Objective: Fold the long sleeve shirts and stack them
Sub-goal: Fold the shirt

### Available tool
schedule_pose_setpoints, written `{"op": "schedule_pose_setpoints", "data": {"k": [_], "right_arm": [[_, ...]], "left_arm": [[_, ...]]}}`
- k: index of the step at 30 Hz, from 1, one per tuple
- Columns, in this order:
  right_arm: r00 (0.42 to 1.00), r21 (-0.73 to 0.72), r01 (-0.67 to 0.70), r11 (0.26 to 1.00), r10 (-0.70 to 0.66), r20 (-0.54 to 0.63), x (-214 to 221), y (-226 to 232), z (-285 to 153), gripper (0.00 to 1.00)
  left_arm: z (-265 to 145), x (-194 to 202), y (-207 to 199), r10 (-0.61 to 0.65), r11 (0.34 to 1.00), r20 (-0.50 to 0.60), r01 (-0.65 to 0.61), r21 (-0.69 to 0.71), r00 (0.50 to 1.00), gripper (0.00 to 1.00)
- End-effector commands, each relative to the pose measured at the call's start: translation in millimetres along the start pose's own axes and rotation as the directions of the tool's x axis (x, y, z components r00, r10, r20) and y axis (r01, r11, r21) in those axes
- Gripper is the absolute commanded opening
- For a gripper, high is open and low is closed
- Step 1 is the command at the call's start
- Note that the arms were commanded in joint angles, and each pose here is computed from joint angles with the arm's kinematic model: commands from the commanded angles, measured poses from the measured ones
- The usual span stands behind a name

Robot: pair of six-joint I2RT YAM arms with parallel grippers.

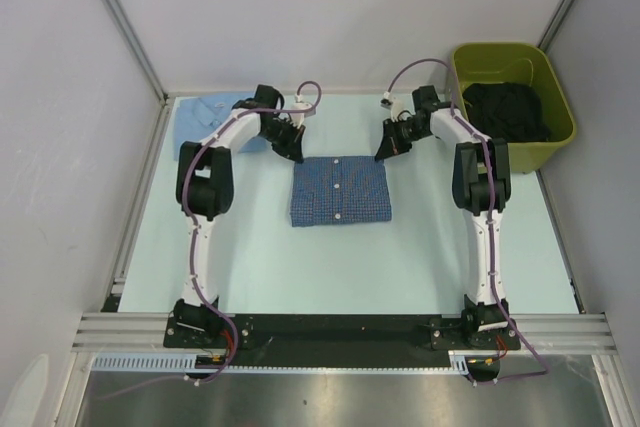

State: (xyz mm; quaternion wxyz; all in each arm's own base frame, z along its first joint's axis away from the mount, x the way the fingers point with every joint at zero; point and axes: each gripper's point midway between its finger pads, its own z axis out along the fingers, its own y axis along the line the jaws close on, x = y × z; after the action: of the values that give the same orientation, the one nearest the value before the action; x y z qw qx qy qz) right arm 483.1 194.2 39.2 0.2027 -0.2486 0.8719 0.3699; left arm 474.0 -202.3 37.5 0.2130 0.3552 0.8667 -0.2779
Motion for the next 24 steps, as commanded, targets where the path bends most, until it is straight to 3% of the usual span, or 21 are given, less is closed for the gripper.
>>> {"op": "schedule_pose_setpoints", "data": {"k": [1, 13, 16, 17, 19, 20, 21, 24], "right_arm": [[0.982, 0.011, 0.112, 0.994, -0.112, 0.154, -52.8, 21.9, -36.2, 0.00], [0.990, 0.042, 0.017, 0.999, -0.023, 0.137, -40.9, -13.9, 7.3, 0.00], [0.989, 0.071, 0.034, 0.997, -0.044, 0.143, -45.7, -11.9, 6.7, 0.04], [0.990, 0.077, 0.031, 0.997, -0.041, 0.138, -44.6, -12.2, 6.2, 0.19], [0.992, 0.074, 0.010, 0.997, -0.020, 0.126, -45.2, -7.0, -1.3, 0.33], [0.990, 0.090, 0.013, 0.996, -0.026, 0.140, -52.0, -3.8, -13.3, 0.52], [0.988, 0.105, 0.012, 0.994, -0.028, 0.154, -56.7, -3.0, -22.6, 0.60], [0.968, 0.150, 0.015, 0.989, -0.052, 0.245, -83.7, 8.2, -74.9, 0.86]], "left_arm": [[-37.5, -42.6, -6.7, 0.055, 0.998, 0.139, -0.049, -0.044, 0.989, 0.00], [-6.3, -7.8, 36.8, -0.075, 0.989, 0.048, 0.080, -0.124, 0.996, 0.00], [-8.3, -7.8, 42.4, -0.091, 0.985, 0.050, 0.097, -0.142, 0.995, 0.02], [-10.5, -8.9, 44.5, -0.096, 0.983, 0.054, 0.104, -0.151, 0.994, 0.05], [-23.9, -17.3, 49.3, -0.100, 0.980, 0.083, 0.113, -0.164, 0.991, 0.28], [-31.4, -24.8, 45.4, -0.097, 0.983, 0.110, 0.112, -0.143, 0.989, 0.36], [-43.5, -28.3, 46.2, -0.094, 0.985, 0.133, 0.112, -0.130, 0.987, 0.51], [-88.5, -51.6, 18.1, -0.014, 0.994, 0.225, 0.038, -0.101, 0.974, 0.64]]}}
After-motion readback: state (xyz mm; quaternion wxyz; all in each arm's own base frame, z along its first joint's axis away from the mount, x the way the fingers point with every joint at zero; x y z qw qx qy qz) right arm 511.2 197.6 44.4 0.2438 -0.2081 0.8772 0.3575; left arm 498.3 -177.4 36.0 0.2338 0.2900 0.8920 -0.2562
